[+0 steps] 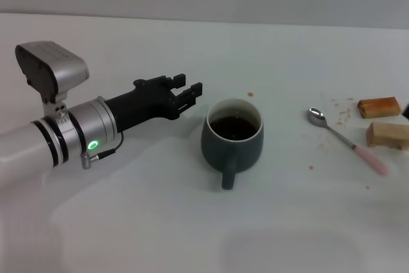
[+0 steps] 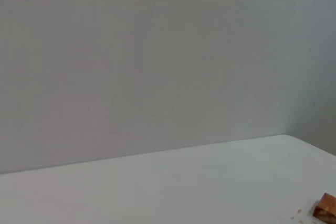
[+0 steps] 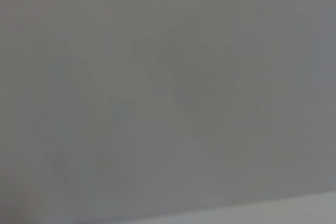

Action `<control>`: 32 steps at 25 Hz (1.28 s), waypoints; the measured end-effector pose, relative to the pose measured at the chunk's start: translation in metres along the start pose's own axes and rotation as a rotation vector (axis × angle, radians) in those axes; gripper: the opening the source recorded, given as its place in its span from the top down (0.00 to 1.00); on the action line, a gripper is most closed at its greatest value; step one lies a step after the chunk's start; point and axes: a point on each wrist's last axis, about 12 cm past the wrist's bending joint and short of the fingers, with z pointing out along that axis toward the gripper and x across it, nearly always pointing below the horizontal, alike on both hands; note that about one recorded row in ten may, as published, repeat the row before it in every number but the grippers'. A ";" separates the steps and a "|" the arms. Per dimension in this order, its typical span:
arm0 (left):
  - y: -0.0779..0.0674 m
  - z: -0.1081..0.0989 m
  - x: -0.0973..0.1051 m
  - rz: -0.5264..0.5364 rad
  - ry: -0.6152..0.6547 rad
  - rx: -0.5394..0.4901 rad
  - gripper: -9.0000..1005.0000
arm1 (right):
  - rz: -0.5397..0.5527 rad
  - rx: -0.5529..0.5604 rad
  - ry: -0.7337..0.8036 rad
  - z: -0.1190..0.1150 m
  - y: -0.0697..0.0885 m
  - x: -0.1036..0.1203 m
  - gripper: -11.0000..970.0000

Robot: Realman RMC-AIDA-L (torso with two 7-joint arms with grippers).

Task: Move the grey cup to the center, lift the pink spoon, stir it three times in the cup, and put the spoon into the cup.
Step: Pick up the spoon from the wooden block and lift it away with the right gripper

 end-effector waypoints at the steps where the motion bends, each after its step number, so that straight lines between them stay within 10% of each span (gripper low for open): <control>1: 0.000 0.000 -0.001 0.001 -0.001 0.001 0.57 | -0.006 -0.002 0.038 -0.005 -0.005 -0.011 0.87; 9: 0.002 -0.001 -0.005 -0.033 -0.055 -0.020 0.57 | -0.019 0.035 0.322 -0.017 -0.023 -0.074 0.72; 19: -0.005 -0.018 0.000 -0.060 -0.201 -0.013 0.57 | -0.030 -0.107 0.739 0.044 -0.014 -0.149 0.41; 32: -0.008 -0.036 0.007 -0.095 -0.264 -0.004 0.57 | -0.202 -0.119 1.111 0.105 0.004 -0.138 0.41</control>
